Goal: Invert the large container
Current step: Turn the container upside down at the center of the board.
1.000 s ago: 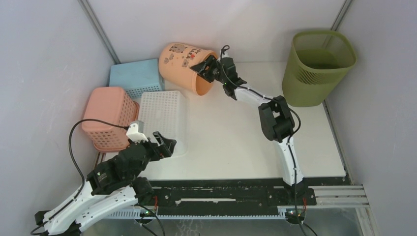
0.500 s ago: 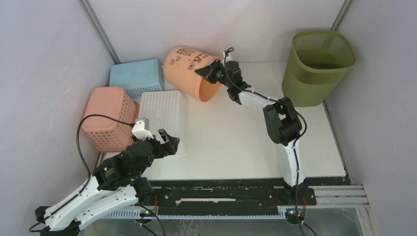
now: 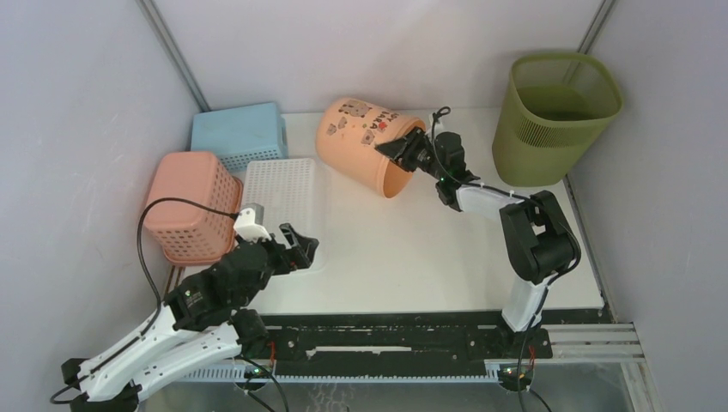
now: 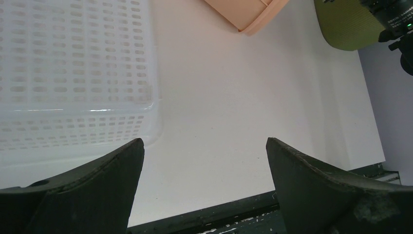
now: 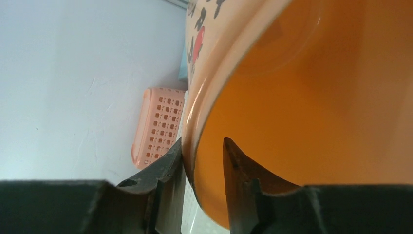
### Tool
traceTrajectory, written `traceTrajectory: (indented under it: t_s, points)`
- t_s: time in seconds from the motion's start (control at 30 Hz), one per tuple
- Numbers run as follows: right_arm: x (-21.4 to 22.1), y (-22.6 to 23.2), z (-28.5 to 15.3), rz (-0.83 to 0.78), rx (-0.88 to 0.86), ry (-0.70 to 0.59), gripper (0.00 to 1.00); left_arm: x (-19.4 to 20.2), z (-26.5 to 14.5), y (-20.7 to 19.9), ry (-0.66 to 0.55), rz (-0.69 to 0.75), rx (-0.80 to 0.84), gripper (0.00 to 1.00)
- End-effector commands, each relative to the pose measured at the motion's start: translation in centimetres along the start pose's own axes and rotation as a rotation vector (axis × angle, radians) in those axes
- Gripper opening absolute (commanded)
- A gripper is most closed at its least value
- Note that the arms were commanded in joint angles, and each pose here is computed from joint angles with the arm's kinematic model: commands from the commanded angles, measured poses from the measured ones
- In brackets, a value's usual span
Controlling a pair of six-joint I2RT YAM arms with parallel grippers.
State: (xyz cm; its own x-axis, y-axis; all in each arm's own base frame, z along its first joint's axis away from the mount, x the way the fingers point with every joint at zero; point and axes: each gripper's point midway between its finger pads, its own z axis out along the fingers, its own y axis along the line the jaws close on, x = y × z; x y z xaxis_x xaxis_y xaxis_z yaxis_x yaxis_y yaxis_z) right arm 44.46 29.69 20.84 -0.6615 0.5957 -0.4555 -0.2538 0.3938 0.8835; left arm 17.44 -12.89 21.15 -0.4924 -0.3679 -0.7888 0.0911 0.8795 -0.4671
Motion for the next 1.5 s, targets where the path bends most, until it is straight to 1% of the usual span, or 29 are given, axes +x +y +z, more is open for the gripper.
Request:
traceTrajectory:
  t_s: [0.0, 0.1, 0.37, 0.4, 0.5, 0.53, 0.57, 0.67, 0.7, 0.77, 0.87, 0.93, 1.0, 1.07, 1.1, 1.13, 1.23, 1.33, 1.47]
  points:
    - [0.8, -0.8, -0.6, 0.014, 0.039, 0.024, 0.42, 0.2, 0.7, -0.8, 0.006, -0.001, 0.015, 1.0]
    - [0.2, -0.5, -0.2, 0.028, 0.031, 0.01, 0.46, 0.2, 0.6, -0.7, 0.002, -0.003, 0.017, 1.0]
    - [-0.8, 0.7, 2.3, 0.033, 0.015, 0.003, 0.45, 0.2, 0.5, -0.2, -0.001, -0.004, 0.006, 1.0]
    - [-0.6, 0.2, 2.6, 0.037, 0.026, 0.008, 0.41, 0.2, 0.5, -0.2, -0.001, -0.004, 0.006, 1.0]
    - [-1.2, 1.1, 3.4, 0.036, 0.012, 0.003, 0.38, 0.2, 0.4, -0.2, -0.003, -0.004, 0.005, 1.0]
    - [-1.2, 1.1, 3.5, 0.037, 0.012, 0.004, 0.34, 0.2, 0.4, -0.2, -0.003, -0.004, 0.005, 1.0]
    - [-1.3, 1.1, 3.6, 0.037, 0.012, 0.002, 0.27, 0.2, 0.4, -0.1, -0.004, -0.004, 0.004, 1.0]
    - [-1.9, 1.5, 3.7, 0.044, -0.016, -0.007, 0.01, 0.2, 0.4, 0.0, -0.006, -0.002, 0.002, 1.0]
    - [-2.0, 1.4, 3.7, 0.057, -0.029, -0.003, 0.0, 0.1, 0.4, 0.0, -0.006, 0.0, 0.001, 1.0]
    - [-2.8, 2.9, 3.7, 0.073, -0.129, -0.012, 0.0, 0.2, 0.4, 0.1, -0.007, 0.001, -0.003, 1.0]
    - [-4.5, 4.6, 3.5, 0.144, -0.292, -0.04, 0.0, -0.4, 0.3, 0.0, -0.028, 0.002, -0.002, 1.0]
    - [-5.7, 5.6, 3.2, 0.18, -0.392, -0.051, 0.0, -2.4, 0.2, -1.0, -0.08, 0.01, 0.015, 1.0]
    - [-6.8, 6.4, 2.7, 0.21, -0.478, -0.064, 0.0, -6.3, -0.4, -3.1, -0.158, 0.052, 0.04, 1.0]
    - [-8.0, 7.4, 2.1, 0.253, -0.587, -0.09, 0.0, -10.1, -0.2, -4.3, -0.205, 0.085, 0.007, 1.0]
    - [-8.7, 7.7, 1.8, 0.282, -0.639, -0.104, 0.0, -11.5, 0.0, -5.4, -0.21, 0.094, 0.018, 1.0]
    - [-9.2, 7.4, 1.9, 0.328, -0.673, -0.109, 0.0, -13.4, 0.7, -5.6, -0.223, 0.087, 0.003, 1.0]
    - [-10.5, 8.1, 2.1, 0.348, -0.742, -0.129, 0.0, -17.7, 3.6, -6.4, -0.224, 0.022, 0.018, 1.0]
    - [-10.8, 9.0, 2.7, 0.326, -0.783, -0.122, 0.0, -22.1, 5.8, -5.2, -0.262, -0.063, -0.019, 1.0]
    - [-10.8, 9.5, 3.3, 0.29, -0.815, -0.124, 0.0, -25.2, 9.5, -3.9, -0.261, -0.145, -0.048, 1.0]
